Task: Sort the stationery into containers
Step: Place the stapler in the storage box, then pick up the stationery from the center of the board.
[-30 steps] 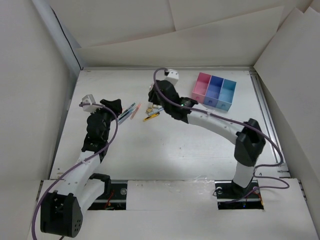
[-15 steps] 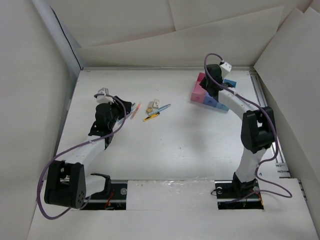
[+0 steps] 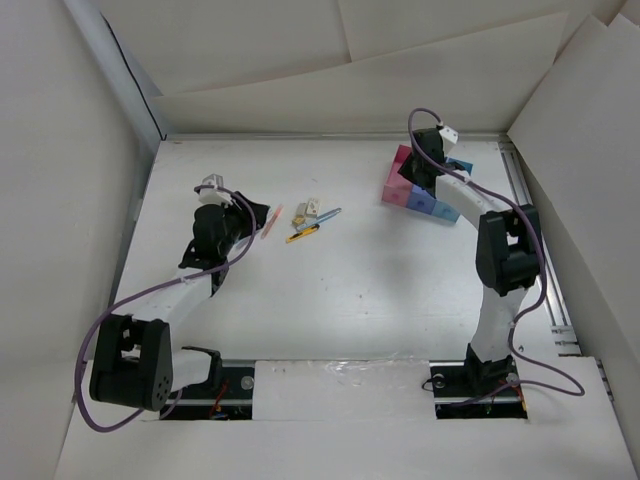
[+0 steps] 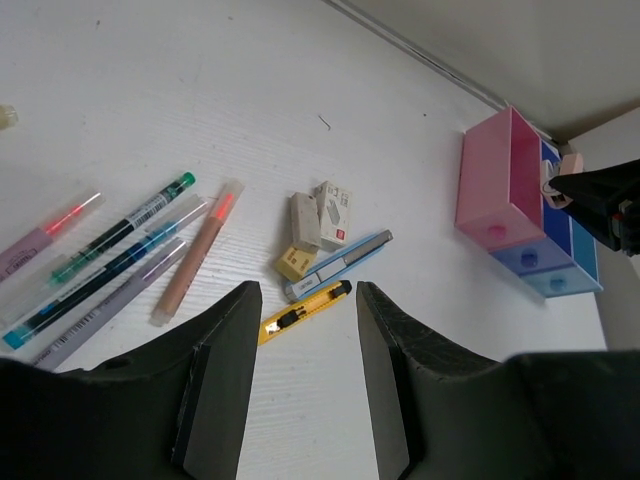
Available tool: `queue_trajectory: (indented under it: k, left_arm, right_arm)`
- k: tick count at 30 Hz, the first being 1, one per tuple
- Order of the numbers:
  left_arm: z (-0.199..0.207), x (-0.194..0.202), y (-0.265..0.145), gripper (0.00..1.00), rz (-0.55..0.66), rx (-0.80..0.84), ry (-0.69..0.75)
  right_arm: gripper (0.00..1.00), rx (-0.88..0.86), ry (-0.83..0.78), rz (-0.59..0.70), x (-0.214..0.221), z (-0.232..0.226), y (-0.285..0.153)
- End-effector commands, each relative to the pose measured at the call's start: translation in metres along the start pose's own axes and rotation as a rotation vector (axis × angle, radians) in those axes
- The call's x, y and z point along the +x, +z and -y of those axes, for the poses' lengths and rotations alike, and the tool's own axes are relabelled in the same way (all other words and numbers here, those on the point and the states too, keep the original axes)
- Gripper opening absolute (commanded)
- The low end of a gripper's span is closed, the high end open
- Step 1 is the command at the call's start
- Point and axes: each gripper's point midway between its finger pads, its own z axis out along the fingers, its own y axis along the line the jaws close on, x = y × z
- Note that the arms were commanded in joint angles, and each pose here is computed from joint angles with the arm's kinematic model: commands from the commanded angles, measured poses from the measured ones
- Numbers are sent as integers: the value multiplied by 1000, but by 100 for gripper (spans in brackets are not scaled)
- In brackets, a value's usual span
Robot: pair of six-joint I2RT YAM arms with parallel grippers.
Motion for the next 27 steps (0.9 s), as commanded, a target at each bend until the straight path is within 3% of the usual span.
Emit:
queue_trajectory:
  k: [1,12,16,18,21,25,27]
  left_arm:
    - [24,-22,3,39,58,70,26]
    - [28,-25,3,39,59,83,27]
    - [28,-25,3,39,59,83,27]
    - [28,-25,3,39,59,83,27]
    - [29,-24,3,39,54,90,28]
    - [31,-26,1,39,62,97,29]
    - [34,-29,-4,39,73,105,30]
  right_arm:
    - [25,-59,17,58,-26,-19,-7]
    - [57,-102,13,86,-39,-34,-30]
    - [59,-163,5,101,-41,-58,-57]
    - [50,-219,-22,79,-22,-77,-76]
    - [11,-321,-80,28,23,-119,-97]
    - [6,-352,-169,-11,82,-158,-104]
    - [18,-347,-210,-35,107,-171,-104]
